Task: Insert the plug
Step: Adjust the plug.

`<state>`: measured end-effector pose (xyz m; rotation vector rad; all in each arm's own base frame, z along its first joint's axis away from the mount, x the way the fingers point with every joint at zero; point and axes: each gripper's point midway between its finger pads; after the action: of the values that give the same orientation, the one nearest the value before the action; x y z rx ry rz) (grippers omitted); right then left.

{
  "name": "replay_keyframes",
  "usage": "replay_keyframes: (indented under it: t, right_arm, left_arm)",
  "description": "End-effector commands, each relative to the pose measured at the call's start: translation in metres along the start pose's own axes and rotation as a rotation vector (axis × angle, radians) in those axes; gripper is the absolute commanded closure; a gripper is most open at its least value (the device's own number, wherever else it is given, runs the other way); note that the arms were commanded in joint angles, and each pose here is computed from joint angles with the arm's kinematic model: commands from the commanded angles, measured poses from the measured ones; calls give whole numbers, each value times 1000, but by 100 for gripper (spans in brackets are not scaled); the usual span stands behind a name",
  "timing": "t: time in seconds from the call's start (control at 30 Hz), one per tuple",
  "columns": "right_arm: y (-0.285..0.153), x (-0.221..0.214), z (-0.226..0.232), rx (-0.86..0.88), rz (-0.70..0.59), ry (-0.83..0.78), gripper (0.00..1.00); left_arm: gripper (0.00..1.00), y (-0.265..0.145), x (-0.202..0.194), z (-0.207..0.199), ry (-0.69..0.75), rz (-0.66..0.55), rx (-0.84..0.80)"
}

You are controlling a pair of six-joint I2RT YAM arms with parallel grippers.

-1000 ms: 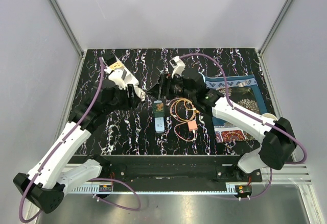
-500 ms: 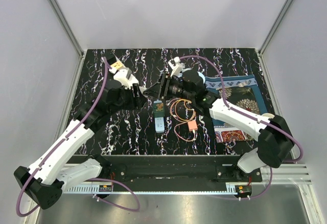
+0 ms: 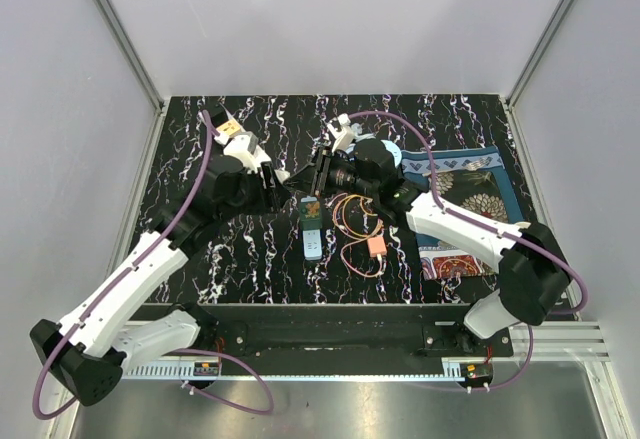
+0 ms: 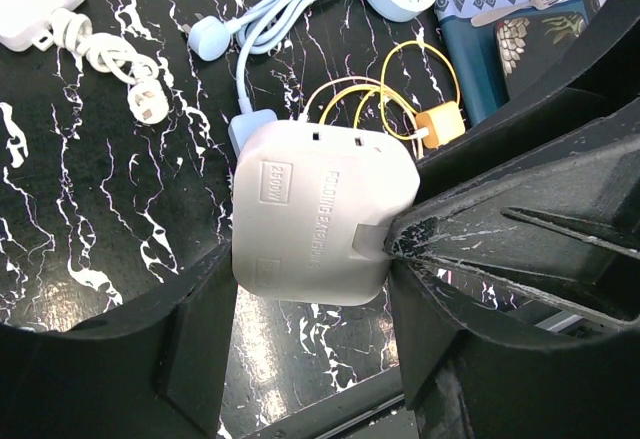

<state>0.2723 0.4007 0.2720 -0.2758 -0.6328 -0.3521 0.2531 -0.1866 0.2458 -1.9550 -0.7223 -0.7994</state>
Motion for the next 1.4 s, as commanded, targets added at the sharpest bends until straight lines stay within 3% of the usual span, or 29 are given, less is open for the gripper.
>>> replay_keyframes:
  t: [0.0, 0.13, 0.23, 0.27, 0.3, 0.4, 0.57, 0.73, 0.93, 1.2, 1.37]
  right_arm:
    - [2, 1, 17, 74, 22, -32, 69]
    - [1, 0, 17, 76, 32, -43, 86]
    - [-4, 3, 17, 64, 17, -57, 100]
    - [-6, 2, 19, 61, 19, -59, 100]
    - [-9, 5, 20, 59, 13, -64, 100]
    - [-18, 10, 27, 51, 7, -82, 100]
    - [-37, 25, 35, 56, -17, -99, 100]
    - [-57, 31, 50, 113, -3, -128, 100]
    - [-74, 25, 62, 178, 10, -158, 100]
    - [-87, 21, 74, 249, 17, -182, 100]
    - [-88, 20, 74, 259, 9, -178, 100]
  left_arm:
    - [86, 5, 23, -15, -38, -81, -38]
    - [80, 1, 25, -16, -38, -100, -44]
    - [67, -3, 27, -13, -39, -121, -37]
    - [60, -6, 27, -13, -38, -128, -36]
    - [44, -10, 30, -10, -39, -148, -29]
    - [21, -23, 36, -3, -23, -197, -7]
    - [1, -46, 46, -3, 60, -282, -65]
    - [1, -57, 57, -15, 120, -343, -222]
    - [1, -79, 52, -73, 199, -338, -666]
    - [1, -82, 44, -103, 153, -229, -901]
    - [12, -79, 41, -107, 113, -198, -952]
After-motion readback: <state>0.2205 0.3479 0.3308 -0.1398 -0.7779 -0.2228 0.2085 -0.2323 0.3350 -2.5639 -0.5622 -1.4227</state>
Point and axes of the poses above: each gripper's point midway between its finger pads, its own y axis out along the fingers, its own z axis along the line the jaws close on, x = y × z
